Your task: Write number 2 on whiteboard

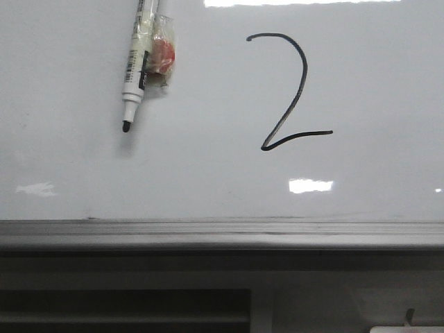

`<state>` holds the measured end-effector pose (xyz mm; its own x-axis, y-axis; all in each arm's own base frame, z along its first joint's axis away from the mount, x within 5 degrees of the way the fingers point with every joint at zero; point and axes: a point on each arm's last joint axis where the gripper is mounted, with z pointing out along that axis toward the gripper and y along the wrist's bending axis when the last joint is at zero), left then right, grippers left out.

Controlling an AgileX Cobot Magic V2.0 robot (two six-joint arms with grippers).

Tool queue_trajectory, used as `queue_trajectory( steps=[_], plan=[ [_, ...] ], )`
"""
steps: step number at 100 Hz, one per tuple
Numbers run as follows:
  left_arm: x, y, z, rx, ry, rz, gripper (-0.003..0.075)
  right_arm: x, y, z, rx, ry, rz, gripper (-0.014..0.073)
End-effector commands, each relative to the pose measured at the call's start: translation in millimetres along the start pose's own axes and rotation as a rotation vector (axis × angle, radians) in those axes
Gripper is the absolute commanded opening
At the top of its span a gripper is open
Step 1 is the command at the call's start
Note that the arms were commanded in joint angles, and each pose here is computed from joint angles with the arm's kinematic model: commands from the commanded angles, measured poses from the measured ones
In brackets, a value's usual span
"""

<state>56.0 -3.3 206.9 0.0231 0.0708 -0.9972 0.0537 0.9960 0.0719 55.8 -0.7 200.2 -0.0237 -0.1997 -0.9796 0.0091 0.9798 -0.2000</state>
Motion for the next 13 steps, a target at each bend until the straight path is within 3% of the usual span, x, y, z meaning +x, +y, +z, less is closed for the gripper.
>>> queue_trajectory(
  steps=[1, 13],
  plan=[
    [-3.6, 0.8, -1.9, -0.011, -0.085, -0.012, -0.002, 1.4, -0.2, 0.2, 0.02, -0.057, -0.012, -0.0066],
    [-3.6, 0.8, -1.9, -0.011, -0.085, -0.012, -0.002, 1.4, -0.2, 0.2, 0.02, -0.057, -0.012, -0.0066]
  ],
)
